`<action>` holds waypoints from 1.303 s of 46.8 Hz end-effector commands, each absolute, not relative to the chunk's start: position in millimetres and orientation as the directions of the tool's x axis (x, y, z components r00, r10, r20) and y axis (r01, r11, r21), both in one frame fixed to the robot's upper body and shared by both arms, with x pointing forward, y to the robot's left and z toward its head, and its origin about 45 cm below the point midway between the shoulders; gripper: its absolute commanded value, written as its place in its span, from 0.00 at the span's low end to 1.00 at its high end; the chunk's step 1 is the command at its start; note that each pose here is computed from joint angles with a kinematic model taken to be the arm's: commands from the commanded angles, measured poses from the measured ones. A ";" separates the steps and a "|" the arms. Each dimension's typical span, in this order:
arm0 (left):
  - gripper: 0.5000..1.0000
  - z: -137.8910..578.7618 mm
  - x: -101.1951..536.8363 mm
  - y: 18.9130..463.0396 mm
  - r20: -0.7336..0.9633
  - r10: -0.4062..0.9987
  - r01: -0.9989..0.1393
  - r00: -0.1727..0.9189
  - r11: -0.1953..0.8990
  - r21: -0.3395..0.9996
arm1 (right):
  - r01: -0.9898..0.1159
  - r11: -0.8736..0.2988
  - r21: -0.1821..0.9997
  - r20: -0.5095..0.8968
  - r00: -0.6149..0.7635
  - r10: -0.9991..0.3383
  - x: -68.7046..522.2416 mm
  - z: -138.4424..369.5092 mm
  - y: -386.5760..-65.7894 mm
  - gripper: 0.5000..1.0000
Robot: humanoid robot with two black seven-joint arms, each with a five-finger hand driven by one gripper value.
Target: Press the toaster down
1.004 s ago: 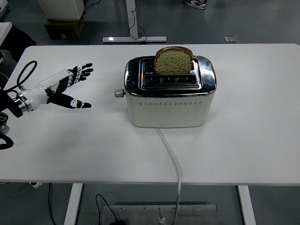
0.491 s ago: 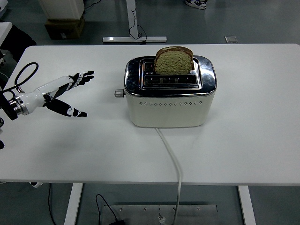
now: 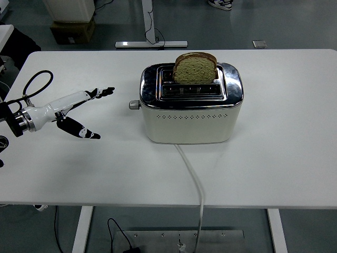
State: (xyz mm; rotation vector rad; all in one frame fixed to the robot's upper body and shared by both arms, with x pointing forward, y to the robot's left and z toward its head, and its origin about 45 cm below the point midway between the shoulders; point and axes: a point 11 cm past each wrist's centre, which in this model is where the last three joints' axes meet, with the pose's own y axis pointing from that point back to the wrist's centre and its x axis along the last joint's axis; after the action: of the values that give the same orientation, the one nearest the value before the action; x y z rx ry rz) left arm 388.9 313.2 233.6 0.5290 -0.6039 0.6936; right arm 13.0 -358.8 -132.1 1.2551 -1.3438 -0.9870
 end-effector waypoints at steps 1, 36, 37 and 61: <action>1.00 231.8 386.5 309.9 0.668 0.411 -0.707 0.621 0.662 0.251 | -0.167 0.126 0.978 0.136 0.047 -0.990 12.9 -132.0 -359.0 1.00; 1.00 228.9 382.0 290.9 0.689 0.344 -0.663 0.638 0.700 0.265 | -0.167 0.126 0.978 0.136 0.047 -0.990 12.9 -132.0 -359.0 1.00; 1.00 229.1 382.1 291.0 0.692 0.341 -0.663 0.637 0.699 0.266 | -0.167 0.126 0.978 0.136 0.047 -0.990 12.9 -132.0 -359.0 1.00; 1.00 226.1 381.7 284.7 0.694 0.329 -0.654 0.640 0.707 0.268 | -0.167 0.126 0.978 0.136 0.047 -0.990 12.9 -132.0 -359.0 1.00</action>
State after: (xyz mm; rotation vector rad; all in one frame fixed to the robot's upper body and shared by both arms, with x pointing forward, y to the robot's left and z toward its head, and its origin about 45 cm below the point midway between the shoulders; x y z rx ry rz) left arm 381.5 285.4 225.9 0.5389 -0.6587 0.5942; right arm 13.0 -358.7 -132.1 1.2553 -1.3438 -0.9870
